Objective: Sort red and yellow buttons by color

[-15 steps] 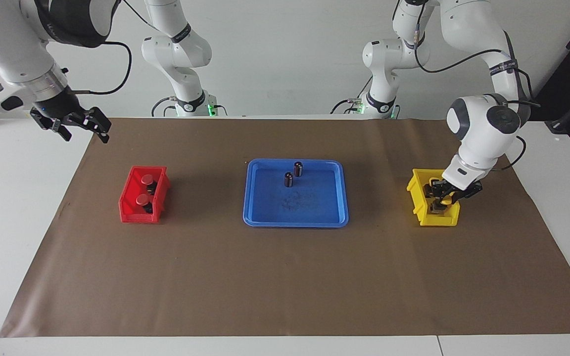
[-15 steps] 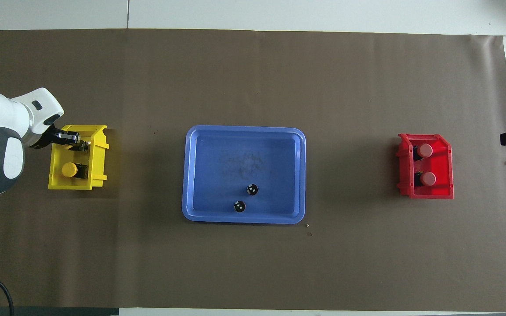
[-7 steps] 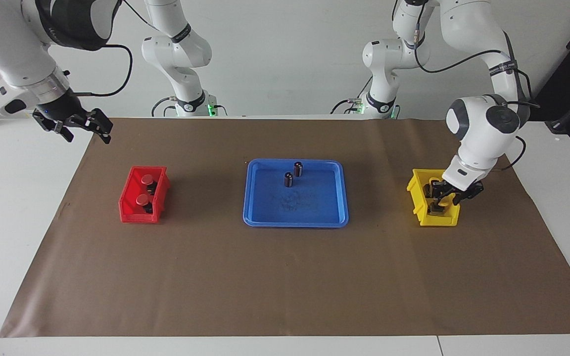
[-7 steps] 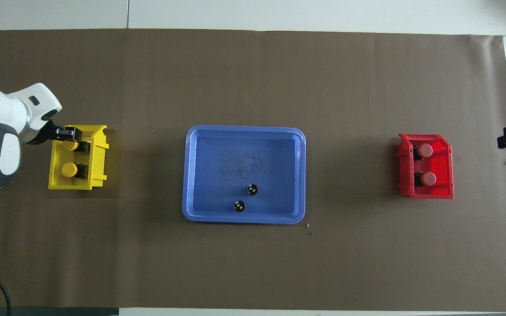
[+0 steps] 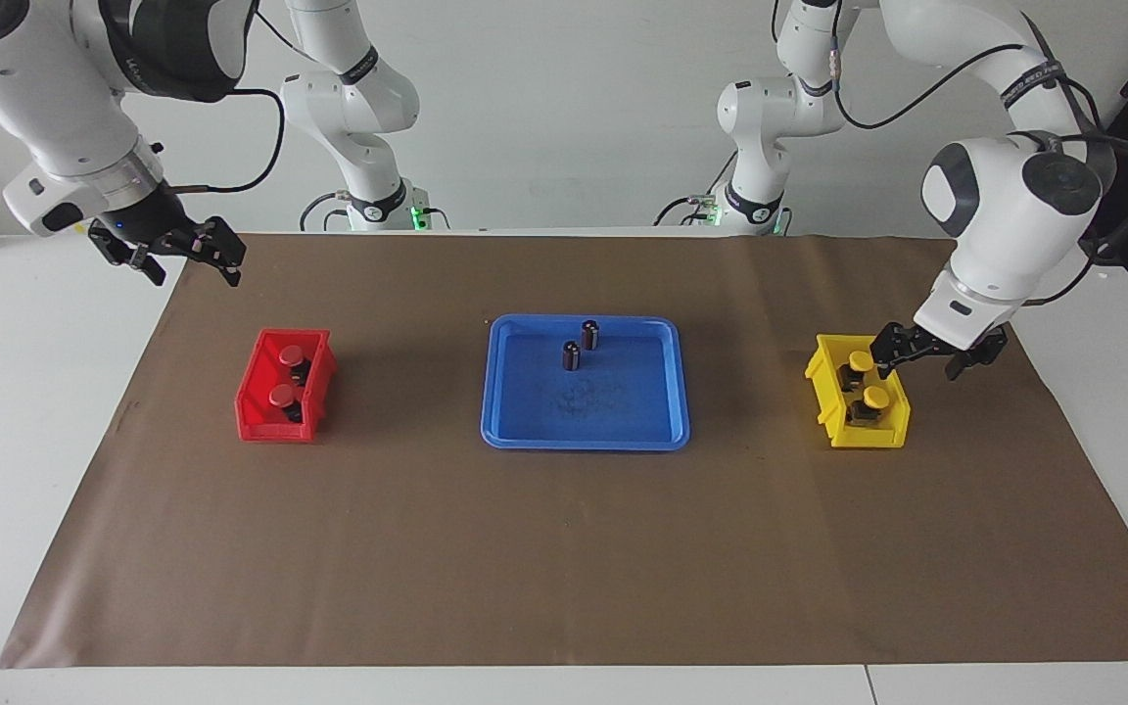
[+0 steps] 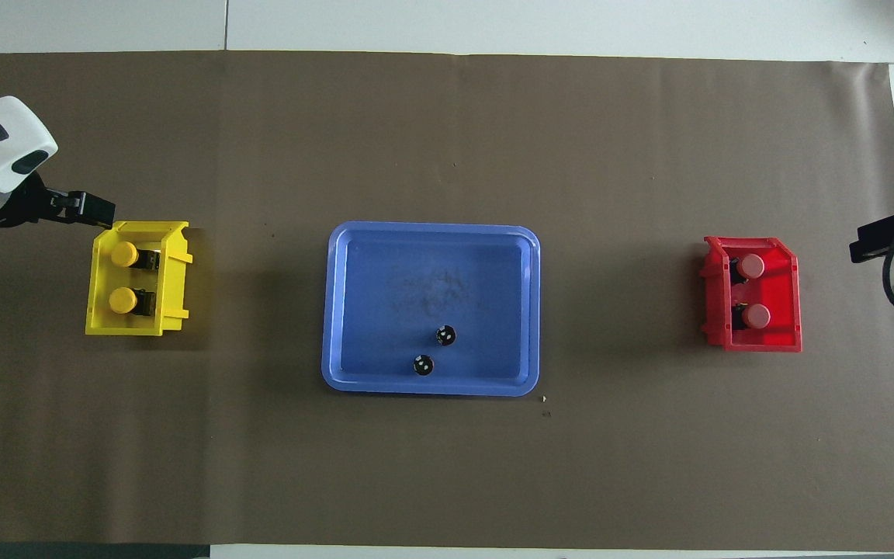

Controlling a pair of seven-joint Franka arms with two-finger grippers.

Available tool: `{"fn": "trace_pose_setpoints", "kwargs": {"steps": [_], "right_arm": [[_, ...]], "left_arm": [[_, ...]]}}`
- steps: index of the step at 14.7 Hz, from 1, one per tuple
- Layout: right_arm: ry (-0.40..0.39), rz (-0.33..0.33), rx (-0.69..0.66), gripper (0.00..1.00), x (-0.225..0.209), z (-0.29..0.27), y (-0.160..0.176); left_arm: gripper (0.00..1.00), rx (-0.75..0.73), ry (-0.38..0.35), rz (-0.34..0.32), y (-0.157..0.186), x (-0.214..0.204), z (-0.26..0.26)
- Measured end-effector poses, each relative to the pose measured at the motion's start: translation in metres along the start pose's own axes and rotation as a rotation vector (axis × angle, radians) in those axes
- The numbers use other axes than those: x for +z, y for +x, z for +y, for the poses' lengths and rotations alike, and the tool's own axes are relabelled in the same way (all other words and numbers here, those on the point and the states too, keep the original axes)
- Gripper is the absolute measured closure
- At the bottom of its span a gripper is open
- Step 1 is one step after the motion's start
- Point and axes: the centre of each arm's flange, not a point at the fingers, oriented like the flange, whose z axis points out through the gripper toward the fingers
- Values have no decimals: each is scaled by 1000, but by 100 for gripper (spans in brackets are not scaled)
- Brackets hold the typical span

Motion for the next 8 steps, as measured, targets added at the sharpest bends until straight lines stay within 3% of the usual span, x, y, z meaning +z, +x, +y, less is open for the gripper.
{"fn": "trace_pose_setpoints", "kwargs": {"steps": [4,8], "right_arm": [[-2,0,-25,0,0,-14,1],[-2,0,-21,0,0,-12,1]], "left_arm": [[0,-9,-25,-14,-23,-89,2],[0,18,-25,-4,-23,-98,17]]}}
